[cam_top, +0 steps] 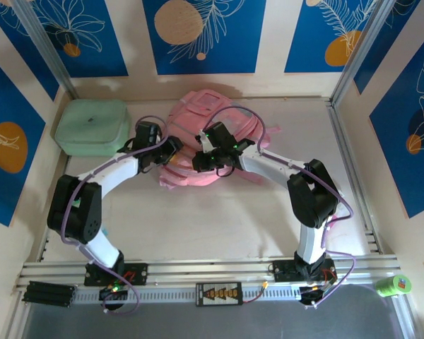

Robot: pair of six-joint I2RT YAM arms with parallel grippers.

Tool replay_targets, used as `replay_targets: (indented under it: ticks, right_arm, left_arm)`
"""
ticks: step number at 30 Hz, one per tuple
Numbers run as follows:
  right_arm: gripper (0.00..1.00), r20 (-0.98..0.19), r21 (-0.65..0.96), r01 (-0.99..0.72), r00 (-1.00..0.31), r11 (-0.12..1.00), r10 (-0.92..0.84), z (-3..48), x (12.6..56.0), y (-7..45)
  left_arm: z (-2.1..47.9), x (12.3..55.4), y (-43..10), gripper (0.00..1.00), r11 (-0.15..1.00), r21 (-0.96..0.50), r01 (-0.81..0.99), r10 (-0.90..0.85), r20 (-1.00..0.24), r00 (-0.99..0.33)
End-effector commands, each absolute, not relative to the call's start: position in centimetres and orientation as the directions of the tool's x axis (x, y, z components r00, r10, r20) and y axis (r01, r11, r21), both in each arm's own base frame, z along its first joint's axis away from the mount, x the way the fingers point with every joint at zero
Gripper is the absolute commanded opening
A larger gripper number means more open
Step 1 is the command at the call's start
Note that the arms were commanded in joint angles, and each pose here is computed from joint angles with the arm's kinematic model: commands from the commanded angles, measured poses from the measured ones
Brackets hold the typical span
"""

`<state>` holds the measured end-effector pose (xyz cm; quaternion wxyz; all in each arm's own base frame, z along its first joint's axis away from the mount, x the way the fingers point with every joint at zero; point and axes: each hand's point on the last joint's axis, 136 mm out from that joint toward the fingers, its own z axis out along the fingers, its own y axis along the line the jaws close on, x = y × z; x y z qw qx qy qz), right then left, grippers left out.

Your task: Pack the student bag

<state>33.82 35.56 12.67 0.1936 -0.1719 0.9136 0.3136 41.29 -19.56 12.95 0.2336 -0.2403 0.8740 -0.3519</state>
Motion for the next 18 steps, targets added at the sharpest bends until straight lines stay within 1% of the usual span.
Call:
replay_targets:
  ticks: [1, 3, 5, 9, 10, 14, 18]
  right_arm:
    - [0.0, -0.519, 0.513, -0.512, -0.824, 0.689, -0.225, 15.1, 33.5, 37.3]
    - [0.0, -0.512, 0.487, -0.495, -0.829, 0.719, -0.225, 14.6, 33.6, 36.5]
    - [0.0, -0.507, 0.446, -0.475, -0.833, 0.758, -0.224, 14.2, 33.8, 35.4]
    - [0.0, -0.494, 0.377, -0.419, -0.846, 0.826, -0.203, 13.3, 33.8, 32.0]
    - [0.0, -0.494, 0.358, -0.405, -0.847, 0.841, -0.198, 12.9, 33.8, 30.9]
    - [0.0, -0.489, 0.227, -0.351, -0.848, 0.908, -0.205, 11.6, 33.3, 26.6]
    - [0.0, -0.471, 0.167, -0.294, -0.862, 0.941, -0.186, 10.5, 33.3, 23.4]
  left_arm:
    - [13.8, 42.3, -21.3, 0.4, 0.611, -0.761, -0.217, -0.576, -0.239, -0.782]
    - [13.5, 42.2, -21.4, 0.31, 0.611, -0.76, -0.224, -0.574, -0.229, -0.786]
    - [13.6, 42.2, -21.3, 0.19, 0.616, -0.754, -0.227, -0.575, -0.234, -0.784]
    - [14.4, 42.3, -20.1, 0.02, 0.652, -0.726, -0.22, -0.574, -0.284, -0.768]
    - [14.7, 42.3, -19.8, 0.0, 0.659, -0.72, -0.218, -0.575, -0.295, -0.763]
    - [15.3, 42.4, -18.8, 0.0, 0.673, -0.708, -0.212, -0.576, -0.323, -0.75]
    - [15.5, 42.3, -18.3, 0.0, 0.684, -0.7, -0.204, -0.568, -0.335, -0.752]
